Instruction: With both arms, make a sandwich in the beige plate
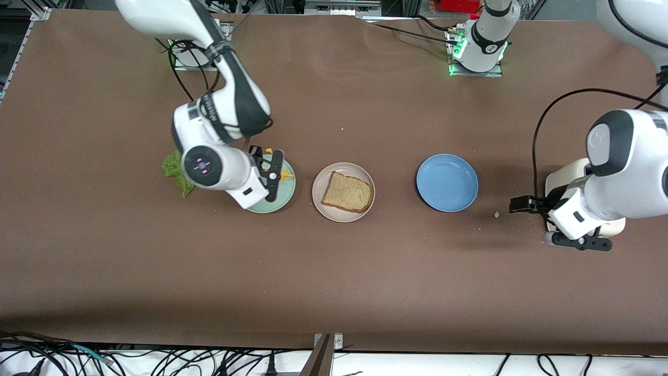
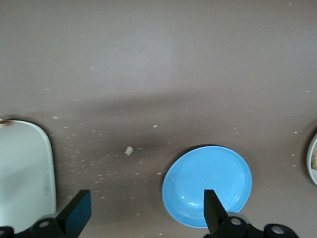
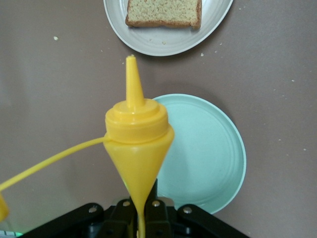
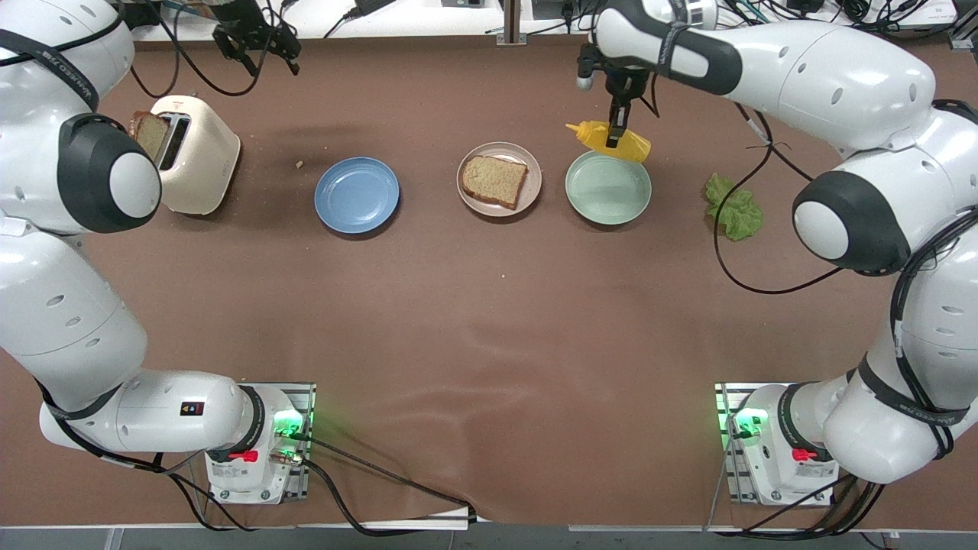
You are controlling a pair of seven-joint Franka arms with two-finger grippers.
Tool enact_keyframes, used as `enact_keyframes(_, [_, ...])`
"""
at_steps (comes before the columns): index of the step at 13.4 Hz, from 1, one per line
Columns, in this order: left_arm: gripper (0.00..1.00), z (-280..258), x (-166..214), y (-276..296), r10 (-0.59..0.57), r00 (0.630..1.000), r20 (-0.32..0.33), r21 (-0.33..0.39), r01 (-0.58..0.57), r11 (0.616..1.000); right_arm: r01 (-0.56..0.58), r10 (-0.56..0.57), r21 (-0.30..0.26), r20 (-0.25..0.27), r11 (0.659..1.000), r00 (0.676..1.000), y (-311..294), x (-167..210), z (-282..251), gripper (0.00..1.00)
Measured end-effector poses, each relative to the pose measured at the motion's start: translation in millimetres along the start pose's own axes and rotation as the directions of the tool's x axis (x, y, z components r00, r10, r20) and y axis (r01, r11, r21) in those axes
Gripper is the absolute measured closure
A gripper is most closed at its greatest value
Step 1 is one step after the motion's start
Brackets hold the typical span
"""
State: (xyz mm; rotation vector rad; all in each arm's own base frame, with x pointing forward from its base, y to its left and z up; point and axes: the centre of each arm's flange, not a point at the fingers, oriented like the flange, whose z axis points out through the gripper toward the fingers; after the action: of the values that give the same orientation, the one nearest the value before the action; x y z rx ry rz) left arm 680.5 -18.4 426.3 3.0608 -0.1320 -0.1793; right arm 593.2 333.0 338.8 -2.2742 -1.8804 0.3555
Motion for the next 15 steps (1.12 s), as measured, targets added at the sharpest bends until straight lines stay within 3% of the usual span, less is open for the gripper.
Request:
enact_keyframes(5, [0.00, -46.7, -19.1, -40.4, -0.040, 0.998, -0.050, 0.075, 0.044, 0.996, -0.028, 0.064, -0.169, 0.214, 0.985, 0.975, -41.4, 39.8, -15.7, 0.95])
enact_keyframes(8, [0.00, -65.6, -34.5, -51.8, -0.060, 0.998, -0.032, 0.087, 0.062, 0.994, -0.057, 0.154, -0.308, 0.300, 0.950, 0.942, -81.0, 72.2, -31.3, 0.95])
enact_keyframes(12, [0.00, -105.8, -61.5, -44.6, -0.059, 0.998, -0.026, 0.103, 0.061, 0.993, -0.079, 0.267, -0.465, 0.353, 0.882, 0.897, -131.5, 108.6, -21.7, 0.95])
enact_keyframes(15, [0.00, -127.1, -80.4, -23.1, -0.035, 0.999, -0.003, 0.106, 0.035, 0.994, -0.070, 0.284, -0.503, 0.363, 0.861, 0.888, -138.3, 114.5, -19.1, 0.95])
